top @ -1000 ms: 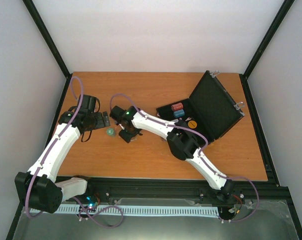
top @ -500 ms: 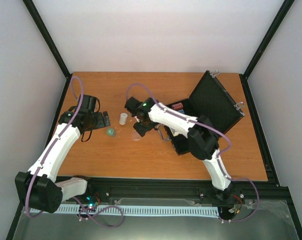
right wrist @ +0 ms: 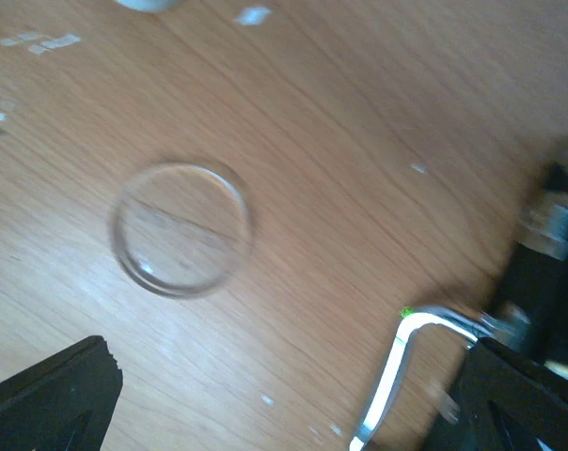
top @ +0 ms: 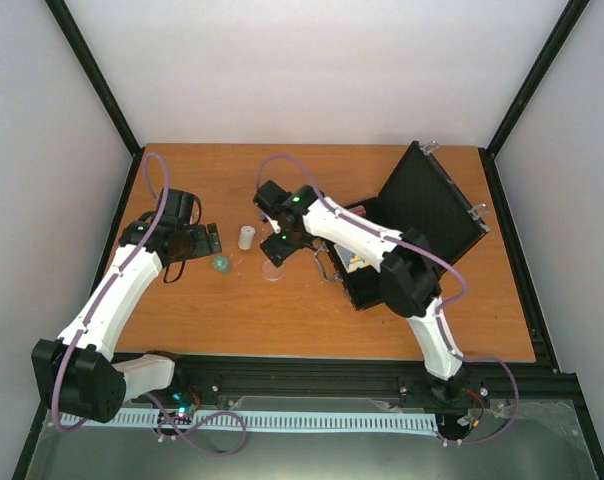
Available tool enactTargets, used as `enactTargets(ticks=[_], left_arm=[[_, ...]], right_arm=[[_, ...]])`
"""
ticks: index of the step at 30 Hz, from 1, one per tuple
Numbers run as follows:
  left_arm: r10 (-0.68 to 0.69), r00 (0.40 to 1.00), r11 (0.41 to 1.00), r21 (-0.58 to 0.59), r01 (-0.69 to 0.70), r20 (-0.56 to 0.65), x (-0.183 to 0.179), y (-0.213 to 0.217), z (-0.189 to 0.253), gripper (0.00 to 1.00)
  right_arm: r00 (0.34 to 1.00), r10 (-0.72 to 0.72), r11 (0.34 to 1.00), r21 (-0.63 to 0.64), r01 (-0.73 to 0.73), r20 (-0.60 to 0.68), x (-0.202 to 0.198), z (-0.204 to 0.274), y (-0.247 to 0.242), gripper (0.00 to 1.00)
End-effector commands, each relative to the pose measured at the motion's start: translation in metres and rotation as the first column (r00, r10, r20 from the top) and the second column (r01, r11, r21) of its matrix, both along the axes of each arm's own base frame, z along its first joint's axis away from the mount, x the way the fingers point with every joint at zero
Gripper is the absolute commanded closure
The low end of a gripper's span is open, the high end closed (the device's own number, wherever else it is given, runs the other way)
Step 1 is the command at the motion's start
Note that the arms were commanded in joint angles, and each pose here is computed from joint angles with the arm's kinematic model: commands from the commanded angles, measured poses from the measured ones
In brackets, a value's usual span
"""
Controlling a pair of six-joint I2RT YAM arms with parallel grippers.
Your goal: Pack up texas hold em set
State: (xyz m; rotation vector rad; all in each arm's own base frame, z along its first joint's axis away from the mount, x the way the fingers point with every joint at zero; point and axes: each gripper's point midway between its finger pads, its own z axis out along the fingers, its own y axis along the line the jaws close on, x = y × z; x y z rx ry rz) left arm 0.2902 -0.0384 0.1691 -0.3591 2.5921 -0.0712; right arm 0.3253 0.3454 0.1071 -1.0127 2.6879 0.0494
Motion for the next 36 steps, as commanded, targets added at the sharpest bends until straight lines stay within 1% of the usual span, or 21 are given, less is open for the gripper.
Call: enactTargets(ticks=[1,4,6,12,21,23,24,28,29,36], left_arm=[[-0.004,1.0,1.0,-0.003,0.004,0.027,0.005,-0.001,0.006,0.0],[-0.005,1.0,1.0,0.005,0.005,0.026,0.005,0.0,0.006,0.0],[-0.006,1.0,1.0,0.008,0.005,0.024,0.005,0.001,0.005,0.0],[-0.007,1.0,1.0,0.006,0.007,0.02,0.006,0.0,0.005,0.0],[-0.003,1.0,1.0,0.008,0.003,0.018,0.008,0.0,0.004,0.0],[-0.002,1.0,1.0,0.007,0.002,0.016,0.007,0.0,0.003,0.0],[-0.002,1.0,1.0,0.008,0.002,0.015,0.007,0.0,0.002,0.0],[0.0,1.0,1.0,0.005,0.0,0.012,0.006,0.0,0.001,0.0],[0.0,1.0,1.0,0.005,0.0,0.01,0.006,0.0,0.0,0.0],[0.0,1.0,1.0,0.008,0.0,0.009,0.006,0.001,0.0,0.0]], right_arm=[[0.997,0.056,0.996,0.066,-0.052,-0.059,-0.006,-0.019,0.041,0.0],[0.993,0.074,0.995,0.079,-0.067,-0.091,-0.009,-0.037,0.059,0.0],[0.992,0.075,0.996,0.063,-0.069,-0.101,-0.008,-0.051,0.064,0.0],[0.992,0.072,0.997,0.014,-0.071,-0.106,-0.005,-0.082,0.065,0.0],[0.989,0.095,0.993,-0.062,-0.103,-0.115,-0.014,-0.104,0.062,0.01],[0.987,0.109,0.99,-0.076,-0.118,-0.117,-0.019,-0.107,0.063,0.05],[0.986,0.113,0.989,-0.08,-0.124,-0.121,-0.022,-0.108,0.064,0.09],[0.983,0.121,0.987,-0.089,-0.134,-0.137,-0.028,-0.113,0.064,0.33],[0.984,0.118,0.987,-0.094,-0.131,-0.135,-0.028,-0.113,0.063,0.37],[0.992,0.103,0.986,-0.123,-0.111,-0.074,-0.017,-0.1,0.057,0.4]])
